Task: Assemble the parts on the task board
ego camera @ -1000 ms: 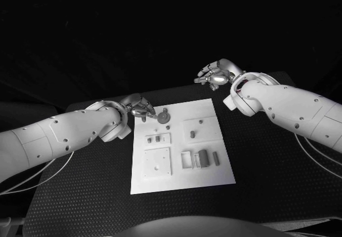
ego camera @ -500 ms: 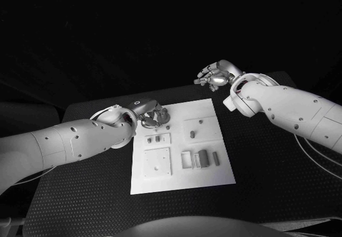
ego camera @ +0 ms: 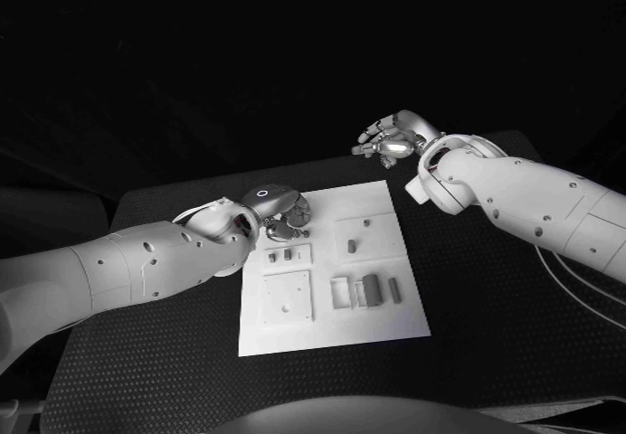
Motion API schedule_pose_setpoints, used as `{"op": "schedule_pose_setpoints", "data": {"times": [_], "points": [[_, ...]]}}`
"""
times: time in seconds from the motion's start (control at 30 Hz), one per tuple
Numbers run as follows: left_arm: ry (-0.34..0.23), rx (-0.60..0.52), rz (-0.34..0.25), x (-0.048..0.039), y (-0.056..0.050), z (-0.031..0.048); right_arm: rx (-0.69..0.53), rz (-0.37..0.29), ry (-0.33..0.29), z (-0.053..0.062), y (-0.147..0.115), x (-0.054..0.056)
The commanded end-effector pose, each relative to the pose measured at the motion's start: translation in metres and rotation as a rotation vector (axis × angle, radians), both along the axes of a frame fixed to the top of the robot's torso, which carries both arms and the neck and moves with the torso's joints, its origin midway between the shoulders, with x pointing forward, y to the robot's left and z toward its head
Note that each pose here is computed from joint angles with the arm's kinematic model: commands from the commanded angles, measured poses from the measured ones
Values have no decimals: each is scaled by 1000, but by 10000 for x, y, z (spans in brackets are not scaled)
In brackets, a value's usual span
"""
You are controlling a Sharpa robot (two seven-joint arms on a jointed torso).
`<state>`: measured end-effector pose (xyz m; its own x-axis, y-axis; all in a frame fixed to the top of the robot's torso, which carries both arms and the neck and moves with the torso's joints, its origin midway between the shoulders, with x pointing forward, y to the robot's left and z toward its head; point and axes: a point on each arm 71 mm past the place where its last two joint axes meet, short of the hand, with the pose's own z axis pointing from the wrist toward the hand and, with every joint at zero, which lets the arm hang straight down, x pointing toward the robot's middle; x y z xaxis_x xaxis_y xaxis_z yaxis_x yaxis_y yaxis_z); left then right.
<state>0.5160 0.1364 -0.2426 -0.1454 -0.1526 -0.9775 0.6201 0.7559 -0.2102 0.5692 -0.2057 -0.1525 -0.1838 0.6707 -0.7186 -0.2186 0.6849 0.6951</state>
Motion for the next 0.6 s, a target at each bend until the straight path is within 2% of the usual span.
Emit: {"op": "schedule_pose_setpoints", "data": {"times": [0.03,0.2,0.47,0.6], "points": [[-9,22,-18,4,-31,-36,0,15,3,-5,17,-3],[8,39,-6,31,-45,-102,0,18,3,-6,32,-4],[18,41,-6,24,-79,-194,1,22,3,-6,52,-4],[22,49,11,33,-44,-231,4,23,-2,-1,60,-6]]}}
